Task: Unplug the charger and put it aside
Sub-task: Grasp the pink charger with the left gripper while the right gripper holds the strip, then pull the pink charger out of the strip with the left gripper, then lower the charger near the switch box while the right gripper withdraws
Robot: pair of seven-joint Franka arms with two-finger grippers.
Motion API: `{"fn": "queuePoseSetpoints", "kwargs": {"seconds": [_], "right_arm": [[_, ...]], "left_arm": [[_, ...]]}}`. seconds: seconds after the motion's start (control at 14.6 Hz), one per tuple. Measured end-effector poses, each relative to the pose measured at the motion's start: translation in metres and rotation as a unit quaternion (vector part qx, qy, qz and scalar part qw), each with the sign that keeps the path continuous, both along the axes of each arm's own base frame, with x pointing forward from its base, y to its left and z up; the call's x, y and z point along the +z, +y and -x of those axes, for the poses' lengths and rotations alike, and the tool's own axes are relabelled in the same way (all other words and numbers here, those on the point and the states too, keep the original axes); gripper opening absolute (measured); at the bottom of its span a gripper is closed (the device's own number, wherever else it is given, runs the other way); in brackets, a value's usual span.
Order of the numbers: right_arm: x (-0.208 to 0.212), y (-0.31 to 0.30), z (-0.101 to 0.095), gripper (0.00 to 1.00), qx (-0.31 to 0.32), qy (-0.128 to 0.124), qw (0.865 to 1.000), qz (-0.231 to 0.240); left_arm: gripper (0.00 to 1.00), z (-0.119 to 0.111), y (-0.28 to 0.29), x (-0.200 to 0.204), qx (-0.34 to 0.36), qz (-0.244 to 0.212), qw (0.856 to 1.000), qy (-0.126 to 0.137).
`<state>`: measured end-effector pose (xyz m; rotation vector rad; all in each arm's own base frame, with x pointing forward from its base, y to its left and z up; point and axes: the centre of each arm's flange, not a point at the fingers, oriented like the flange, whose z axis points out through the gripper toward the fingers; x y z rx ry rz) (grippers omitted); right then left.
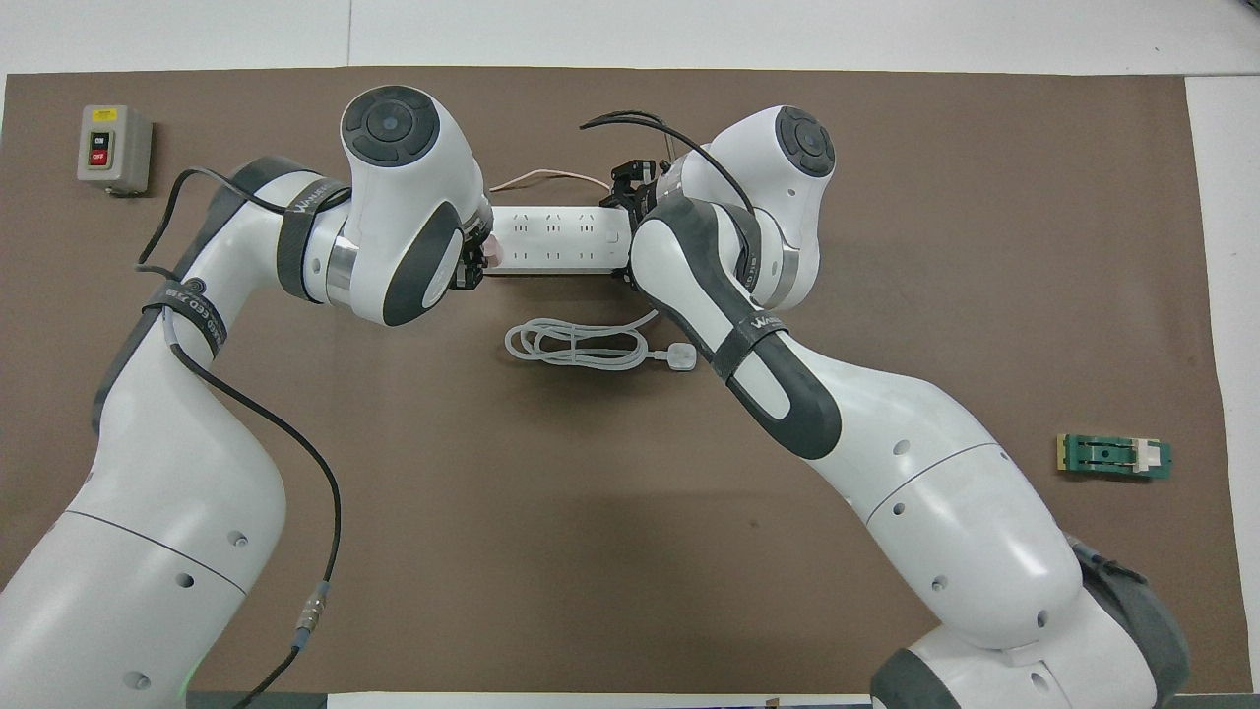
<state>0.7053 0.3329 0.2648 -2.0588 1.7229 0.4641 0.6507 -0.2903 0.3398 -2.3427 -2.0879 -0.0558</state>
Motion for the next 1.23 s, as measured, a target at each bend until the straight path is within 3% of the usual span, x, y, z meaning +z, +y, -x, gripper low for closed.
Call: {"fn": "queuePoseSetpoints", "kwargs": {"seconds": [0.21,0.55,0.82,1.03,1.23], "right_arm": [[0.0,0.0,0.0,0.96,0.0,0.0,1.0,0.0],[0.0,0.0,0.0,0.96,0.0,0.0,1.0,0.0],[0.0,0.0,0.0,0.96,0.0,0.0,1.0,0.0],[0.0,0.001,0.001,1.0,0.003,-0.001,1.0,0.002],[0.017,0.003,0.0,1.0,0.008,-0.007,1.0,-0.002]], "left_arm": [[0.31,-0.003,0.004,0.012,0.008,0.006,1.0,0.005],[0.31,-0.024,0.084,0.101,0.042,-0.002,0.999,-0.032],[0.31,-0.009,0.163,0.159,-0.031,-0.021,0.999,0.007],[0.31,-0.005,0.236,0.175,-0.076,-0.023,0.996,0.034],[0.31,0.005,0.297,0.193,-0.113,-0.015,0.992,0.044]]}}
